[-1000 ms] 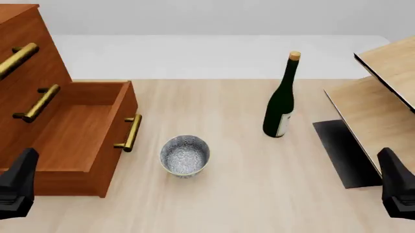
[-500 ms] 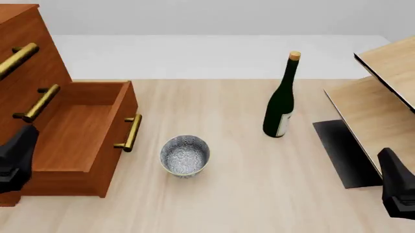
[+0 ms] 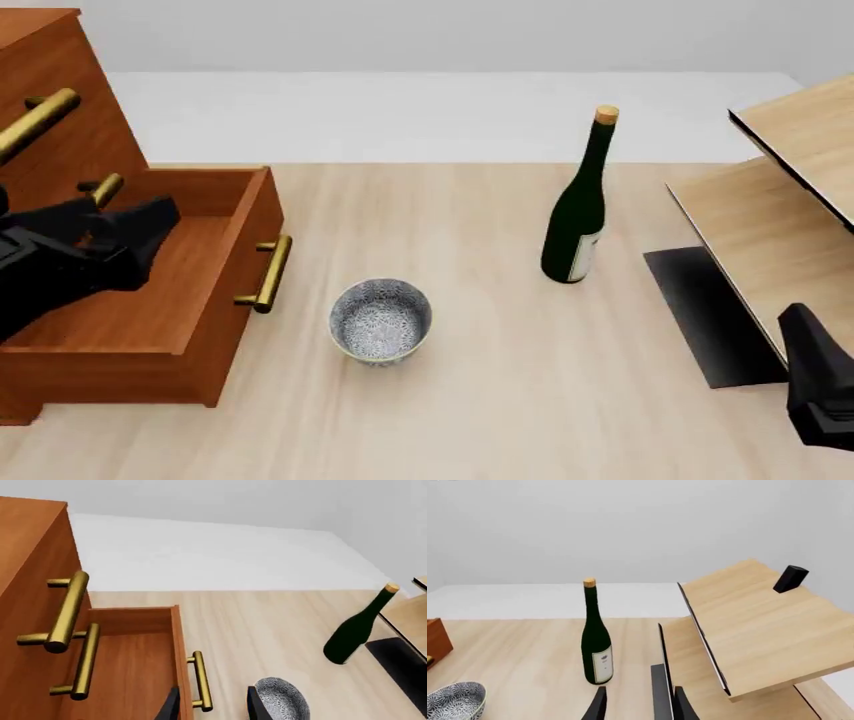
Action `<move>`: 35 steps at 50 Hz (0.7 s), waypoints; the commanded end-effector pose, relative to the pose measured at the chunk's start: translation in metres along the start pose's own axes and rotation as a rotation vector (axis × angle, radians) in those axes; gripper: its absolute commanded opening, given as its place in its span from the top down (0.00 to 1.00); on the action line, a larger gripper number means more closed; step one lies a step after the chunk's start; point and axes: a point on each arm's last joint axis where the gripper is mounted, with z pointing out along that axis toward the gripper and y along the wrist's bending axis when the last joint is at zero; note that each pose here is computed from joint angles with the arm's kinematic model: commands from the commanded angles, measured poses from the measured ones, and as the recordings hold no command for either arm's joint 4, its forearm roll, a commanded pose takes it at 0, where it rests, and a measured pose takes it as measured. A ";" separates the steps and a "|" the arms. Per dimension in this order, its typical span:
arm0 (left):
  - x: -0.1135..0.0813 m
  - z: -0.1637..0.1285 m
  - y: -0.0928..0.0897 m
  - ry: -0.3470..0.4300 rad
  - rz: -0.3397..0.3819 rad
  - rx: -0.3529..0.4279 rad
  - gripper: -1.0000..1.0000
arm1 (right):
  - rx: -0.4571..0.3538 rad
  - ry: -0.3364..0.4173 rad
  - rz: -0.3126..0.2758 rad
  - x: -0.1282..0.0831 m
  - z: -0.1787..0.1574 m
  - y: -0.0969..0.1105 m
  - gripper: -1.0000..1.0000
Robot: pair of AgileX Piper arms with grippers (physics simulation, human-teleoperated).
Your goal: Close the bottom drawer of the cabinet and open the top drawer.
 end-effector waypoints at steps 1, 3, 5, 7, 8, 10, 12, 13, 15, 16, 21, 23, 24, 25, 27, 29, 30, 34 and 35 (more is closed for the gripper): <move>-0.009 0.030 -0.020 0.163 -0.034 0.073 0.00 | 0.004 0.000 0.009 0.000 0.001 0.000 0.00; -0.007 0.042 -0.021 0.219 -0.016 0.060 0.00 | 0.005 0.000 0.011 0.000 0.001 0.000 0.00; -0.007 0.048 -0.025 0.248 0.000 0.074 0.00 | 0.006 0.001 0.012 0.000 0.001 0.000 0.00; -0.006 0.051 -0.030 0.268 -0.048 0.084 0.00 | 0.006 0.000 0.014 -0.001 0.001 0.000 0.00; -0.006 0.054 -0.030 0.281 -0.034 0.081 0.00 | 0.007 0.000 0.014 -0.001 0.001 0.000 0.00; -0.001 0.059 -0.036 0.316 -0.060 0.097 0.00 | 0.007 -0.001 0.020 -0.001 0.001 0.000 0.00; 0.002 0.063 -0.039 0.344 -0.089 0.096 0.00 | 0.007 -0.002 0.023 -0.001 0.001 0.000 0.00; 0.003 0.063 -0.044 0.353 -0.095 0.114 0.00 | 0.005 -0.002 0.025 -0.001 0.000 0.000 0.00; 0.003 0.065 -0.042 0.360 -0.085 0.103 0.00 | 0.004 -0.002 0.028 -0.001 0.000 0.000 0.00; 0.008 0.069 -0.043 0.391 -0.102 0.097 0.00 | 0.004 -0.002 0.028 -0.001 0.000 0.000 0.00; 0.014 0.071 -0.047 0.416 -0.159 0.099 0.00 | 0.008 -0.001 0.035 -0.002 0.001 0.000 0.00; 0.019 0.073 -0.046 0.437 -0.178 0.085 0.00 | 0.009 -0.001 0.037 -0.002 0.001 -0.001 0.00; 0.025 0.070 -0.054 0.453 -0.231 0.107 0.00 | 0.010 -0.001 0.038 -0.002 0.001 -0.001 0.00; 0.025 0.070 -0.054 0.453 -0.231 0.108 0.00 | 0.010 -0.001 0.038 -0.002 0.001 -0.001 0.00; 0.023 0.073 -0.048 0.468 -0.210 0.076 0.00 | 0.010 -0.001 0.041 -0.002 0.001 -0.001 0.00; 0.014 0.074 -0.046 0.465 -0.172 0.068 0.00 | 0.010 -0.001 0.042 -0.002 0.001 -0.001 0.00; 0.016 0.074 -0.049 0.475 -0.196 0.074 0.00 | 0.010 -0.001 0.043 -0.002 0.001 -0.001 0.00; 0.016 0.078 -0.050 0.513 -0.164 0.068 0.00 | 0.009 -0.001 0.046 -0.002 0.001 -0.001 0.00; 0.016 0.078 -0.050 0.513 -0.164 0.068 0.00 | 0.009 -0.001 0.046 -0.002 0.001 -0.001 0.00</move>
